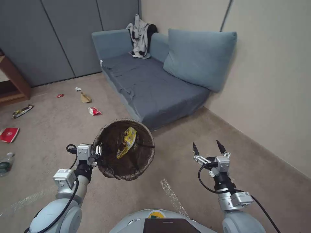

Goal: Pick up the trash bin, then pick up the garbage from the floor and place it into the trash bin.

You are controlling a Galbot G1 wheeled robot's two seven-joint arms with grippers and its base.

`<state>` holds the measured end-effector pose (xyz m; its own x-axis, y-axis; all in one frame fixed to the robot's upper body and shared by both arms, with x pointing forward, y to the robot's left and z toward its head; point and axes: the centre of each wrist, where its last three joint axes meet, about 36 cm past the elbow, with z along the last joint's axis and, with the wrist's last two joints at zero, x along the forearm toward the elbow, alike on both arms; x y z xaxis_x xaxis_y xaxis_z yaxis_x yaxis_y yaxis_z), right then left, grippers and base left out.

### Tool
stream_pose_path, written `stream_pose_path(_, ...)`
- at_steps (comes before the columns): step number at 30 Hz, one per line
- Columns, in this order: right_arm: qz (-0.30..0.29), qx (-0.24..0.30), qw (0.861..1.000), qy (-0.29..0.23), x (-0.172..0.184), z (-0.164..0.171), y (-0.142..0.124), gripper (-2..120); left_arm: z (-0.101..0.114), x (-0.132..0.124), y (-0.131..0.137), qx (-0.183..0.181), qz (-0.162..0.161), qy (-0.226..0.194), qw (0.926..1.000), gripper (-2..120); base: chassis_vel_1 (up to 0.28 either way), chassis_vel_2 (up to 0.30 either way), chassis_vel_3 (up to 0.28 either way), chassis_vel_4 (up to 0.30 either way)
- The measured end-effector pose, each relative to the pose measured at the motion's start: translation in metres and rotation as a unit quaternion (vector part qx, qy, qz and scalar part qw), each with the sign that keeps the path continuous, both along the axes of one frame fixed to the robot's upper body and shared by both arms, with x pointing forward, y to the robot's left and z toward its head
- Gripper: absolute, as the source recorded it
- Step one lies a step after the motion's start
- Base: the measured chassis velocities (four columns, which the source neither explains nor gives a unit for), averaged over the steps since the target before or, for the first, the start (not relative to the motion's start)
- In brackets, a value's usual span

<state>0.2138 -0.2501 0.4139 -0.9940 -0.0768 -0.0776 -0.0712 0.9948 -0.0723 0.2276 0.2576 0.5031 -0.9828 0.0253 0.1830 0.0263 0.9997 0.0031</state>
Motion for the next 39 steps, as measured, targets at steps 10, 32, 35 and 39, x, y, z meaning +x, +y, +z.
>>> stream_pose_path(10, -0.002, 0.0, 1.0, 0.004, 0.003, -0.002, -0.002, 100, 0.0, 0.0, -0.001, 0.0, 0.002, 0.0, 1.0, 2, 0.086, 0.088, 0.084, 0.083)
stream_pose_path(32, -0.002, 0.0, 1.0, 0.01, 0.01, -0.004, -0.005, 100, -0.002, -0.001, -0.001, -0.001, 0.007, 0.001, 1.0, 2, 0.079, 0.079, 0.083, 0.08)
stream_pose_path(35, -0.003, 0.0, 1.0, 0.012, 0.01, -0.004, -0.005, 100, -0.002, 0.0, -0.001, -0.001, 0.007, 0.001, 1.0, 2, 0.069, 0.083, 0.075, 0.087)
stream_pose_path(39, -0.004, 0.0, 1.0, 0.013, 0.01, -0.004, -0.006, 100, -0.003, 0.0, -0.001, -0.001, 0.007, 0.002, 1.0, 2, 0.07, 0.087, 0.08, 0.066)
